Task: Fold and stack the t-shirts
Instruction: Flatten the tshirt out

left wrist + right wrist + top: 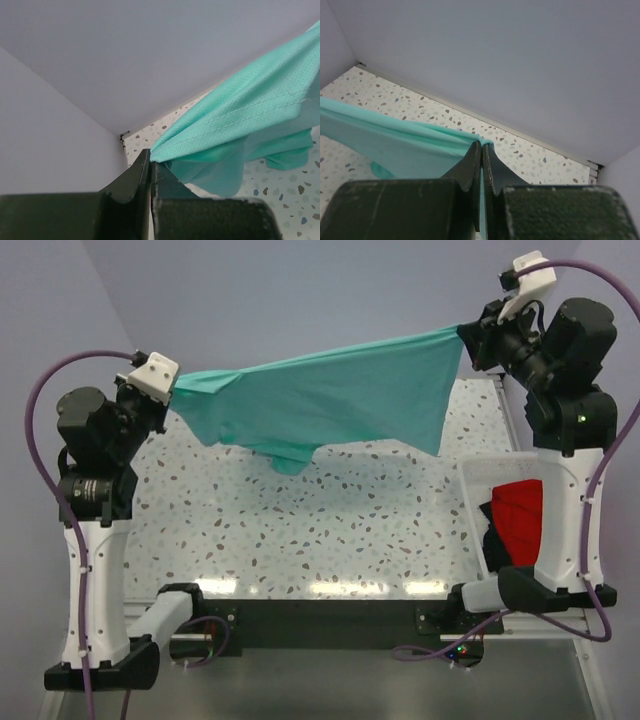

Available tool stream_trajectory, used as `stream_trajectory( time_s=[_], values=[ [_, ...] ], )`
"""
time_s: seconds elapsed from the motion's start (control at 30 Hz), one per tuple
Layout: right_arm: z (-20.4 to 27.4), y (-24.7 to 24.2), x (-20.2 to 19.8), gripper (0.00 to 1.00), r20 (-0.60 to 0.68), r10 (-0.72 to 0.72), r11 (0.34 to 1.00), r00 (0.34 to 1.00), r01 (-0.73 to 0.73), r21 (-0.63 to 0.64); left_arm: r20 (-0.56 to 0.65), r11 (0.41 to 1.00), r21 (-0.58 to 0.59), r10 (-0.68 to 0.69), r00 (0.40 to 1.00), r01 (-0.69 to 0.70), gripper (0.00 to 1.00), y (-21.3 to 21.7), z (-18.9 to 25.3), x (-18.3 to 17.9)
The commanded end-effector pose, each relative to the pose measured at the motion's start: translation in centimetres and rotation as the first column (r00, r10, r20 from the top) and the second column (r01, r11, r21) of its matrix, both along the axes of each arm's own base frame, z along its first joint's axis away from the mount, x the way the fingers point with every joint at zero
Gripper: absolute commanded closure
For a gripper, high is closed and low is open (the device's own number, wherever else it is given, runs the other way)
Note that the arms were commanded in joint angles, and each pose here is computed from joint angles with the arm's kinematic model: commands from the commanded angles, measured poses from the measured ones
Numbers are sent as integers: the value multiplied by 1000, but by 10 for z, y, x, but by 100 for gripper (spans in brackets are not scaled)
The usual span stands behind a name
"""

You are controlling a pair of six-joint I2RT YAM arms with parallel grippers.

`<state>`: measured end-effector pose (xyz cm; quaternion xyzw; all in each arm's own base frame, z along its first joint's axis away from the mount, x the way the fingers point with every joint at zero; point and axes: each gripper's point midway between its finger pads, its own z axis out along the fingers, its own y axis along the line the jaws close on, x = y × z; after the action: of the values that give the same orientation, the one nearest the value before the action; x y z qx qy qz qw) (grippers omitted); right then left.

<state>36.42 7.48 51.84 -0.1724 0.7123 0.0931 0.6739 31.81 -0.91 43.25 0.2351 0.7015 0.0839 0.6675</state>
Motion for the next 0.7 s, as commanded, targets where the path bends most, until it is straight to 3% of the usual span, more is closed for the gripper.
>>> stream_trajectory(
  time_s=[0.0,0.17,0.3,0.5,0.6,0.67],
  values=[
    [36,-18,-12,100,129,-85,996,988,85,8,46,995,-22,103,994,-102,100,18,12,-8],
    [44,-17,-23,100,133,-76,997,988,76,11,78,997,-32,67,995,-65,100,10,35,-20],
    [29,-15,-7,100,92,-73,997,993,73,7,37,1000,-18,24,999,-24,100,4,28,-9],
    [-7,-11,46,100,-5,-79,997,997,79,11,-52,1000,-16,4,999,-4,100,4,-4,39],
    [1,-9,79,100,14,-87,996,996,86,39,-82,999,-36,19,996,-22,100,8,-17,89],
    [-12,-7,111,100,-19,-97,993,995,98,63,-7,998,-60,35,999,-36,100,11,13,110]
  ],
)
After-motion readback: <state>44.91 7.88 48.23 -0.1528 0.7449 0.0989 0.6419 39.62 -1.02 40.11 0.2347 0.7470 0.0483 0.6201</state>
